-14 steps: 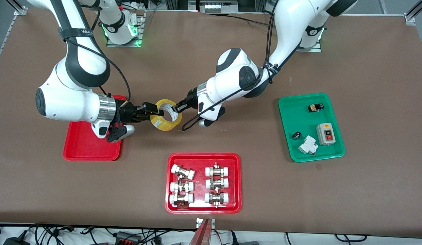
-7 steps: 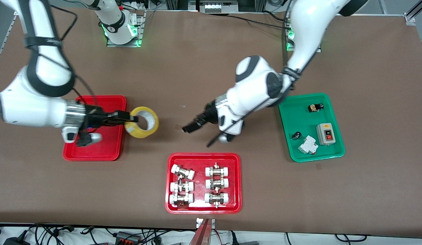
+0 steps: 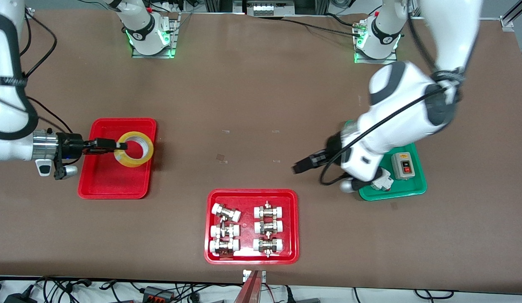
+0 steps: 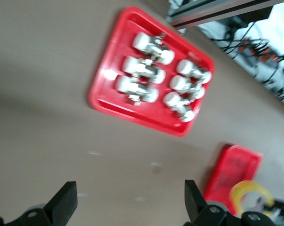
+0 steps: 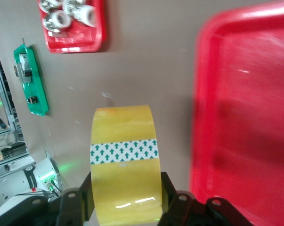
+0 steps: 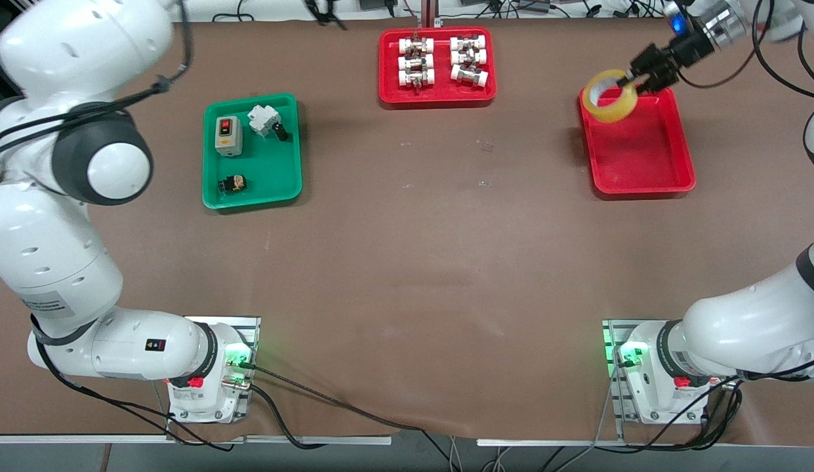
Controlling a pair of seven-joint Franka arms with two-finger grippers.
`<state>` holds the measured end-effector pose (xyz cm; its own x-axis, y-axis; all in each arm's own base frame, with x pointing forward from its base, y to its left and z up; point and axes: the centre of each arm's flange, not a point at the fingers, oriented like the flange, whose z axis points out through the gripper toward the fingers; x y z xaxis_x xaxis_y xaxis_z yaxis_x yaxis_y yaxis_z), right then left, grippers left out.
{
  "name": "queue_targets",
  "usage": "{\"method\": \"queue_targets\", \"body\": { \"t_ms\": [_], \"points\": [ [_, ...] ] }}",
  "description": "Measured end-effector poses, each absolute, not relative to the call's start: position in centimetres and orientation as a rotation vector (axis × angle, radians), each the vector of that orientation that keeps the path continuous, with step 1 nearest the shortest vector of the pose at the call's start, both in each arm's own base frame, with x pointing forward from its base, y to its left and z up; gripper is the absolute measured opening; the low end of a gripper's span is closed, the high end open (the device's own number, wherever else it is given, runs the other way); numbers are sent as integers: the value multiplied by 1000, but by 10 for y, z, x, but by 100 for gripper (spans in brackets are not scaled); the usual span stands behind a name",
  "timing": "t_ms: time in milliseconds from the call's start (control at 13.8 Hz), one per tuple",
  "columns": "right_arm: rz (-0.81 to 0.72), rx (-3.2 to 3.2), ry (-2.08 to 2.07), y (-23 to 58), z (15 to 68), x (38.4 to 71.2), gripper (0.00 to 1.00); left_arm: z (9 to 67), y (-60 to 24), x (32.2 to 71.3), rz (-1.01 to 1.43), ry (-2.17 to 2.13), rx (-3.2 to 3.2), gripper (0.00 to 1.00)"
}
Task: Left arm passes tape to right arm into tray
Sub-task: 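Lower the tape into the red tray while the left gripper withdraws, then open the right gripper to release the tape in the red tray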
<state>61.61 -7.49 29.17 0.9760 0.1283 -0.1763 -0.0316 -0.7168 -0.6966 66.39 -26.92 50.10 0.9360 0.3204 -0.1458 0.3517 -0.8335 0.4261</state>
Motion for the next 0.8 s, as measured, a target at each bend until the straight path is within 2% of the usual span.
{"method": "queue_targets", "body": {
  "t_ms": [361,651,795],
  "points": [
    [295,-2298,-138,-133,203,592,56,552,-148,640,-256,30,2930,100],
    [283,-2345,-205,-143,187,591,56,601,-109,628,-238,-6,3129,100],
    [289,-2400,-245,-147,188,594,71,601,-102,623,-288,7,3166,100]
  ]
}}
